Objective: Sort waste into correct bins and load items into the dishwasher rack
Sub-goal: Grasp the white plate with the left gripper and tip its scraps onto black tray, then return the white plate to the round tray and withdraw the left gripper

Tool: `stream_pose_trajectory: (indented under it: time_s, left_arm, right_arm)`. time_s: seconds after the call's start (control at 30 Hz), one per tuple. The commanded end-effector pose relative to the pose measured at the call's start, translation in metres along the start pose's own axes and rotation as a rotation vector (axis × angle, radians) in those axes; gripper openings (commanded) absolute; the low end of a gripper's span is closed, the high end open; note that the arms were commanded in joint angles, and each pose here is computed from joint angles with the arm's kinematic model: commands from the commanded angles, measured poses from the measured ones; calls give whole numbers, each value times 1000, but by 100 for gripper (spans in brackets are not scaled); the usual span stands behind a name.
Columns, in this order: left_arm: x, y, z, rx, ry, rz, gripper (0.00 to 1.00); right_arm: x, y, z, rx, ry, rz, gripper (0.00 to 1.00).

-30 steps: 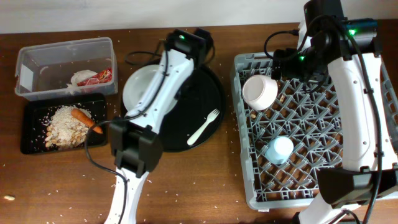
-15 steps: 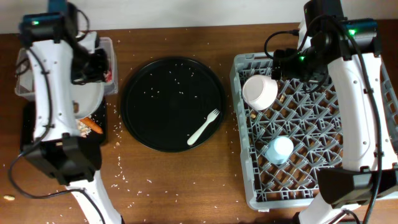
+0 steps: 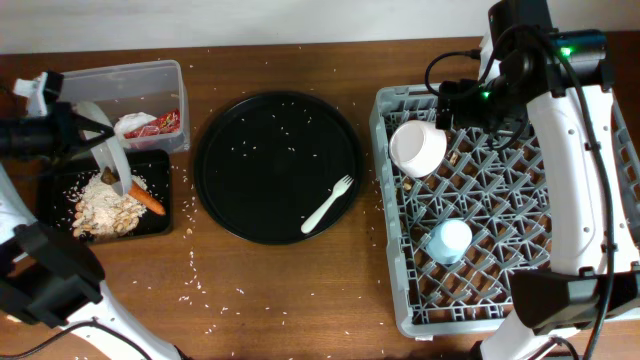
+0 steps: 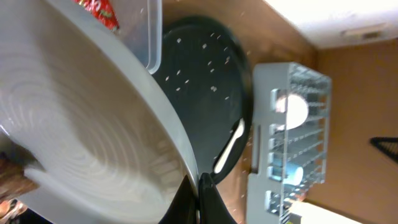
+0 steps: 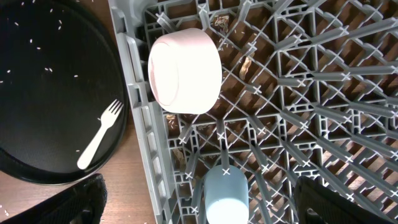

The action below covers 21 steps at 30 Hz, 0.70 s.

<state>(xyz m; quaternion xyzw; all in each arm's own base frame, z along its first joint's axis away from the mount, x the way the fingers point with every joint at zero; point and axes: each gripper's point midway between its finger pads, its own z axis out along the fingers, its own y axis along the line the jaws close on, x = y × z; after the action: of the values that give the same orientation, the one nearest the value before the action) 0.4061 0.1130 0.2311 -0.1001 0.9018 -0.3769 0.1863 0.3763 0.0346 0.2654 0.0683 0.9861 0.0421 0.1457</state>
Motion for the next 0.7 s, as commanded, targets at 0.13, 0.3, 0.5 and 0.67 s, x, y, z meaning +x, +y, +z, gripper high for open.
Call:
stream_pose_trajectory:
  time_s: [0.13,0.3,0.5,0.67]
  left_arm:
    - [-9,5,-40,109,-148,-47,1]
    - [-6,-31,-23,100,-101,47,1]
    - [12,-114,60,-257,79,427,0]
    - [-10,-142,104,-523,-20,555,1]
  right_arm:
    - [0,-3,2,15,5,-2,96]
    - [-2,-2,2,13,-2,-2,97]
    - [-2,-2,2,13,-3,-2,99]
    - [-1,-3,2,14,1,-2,99]
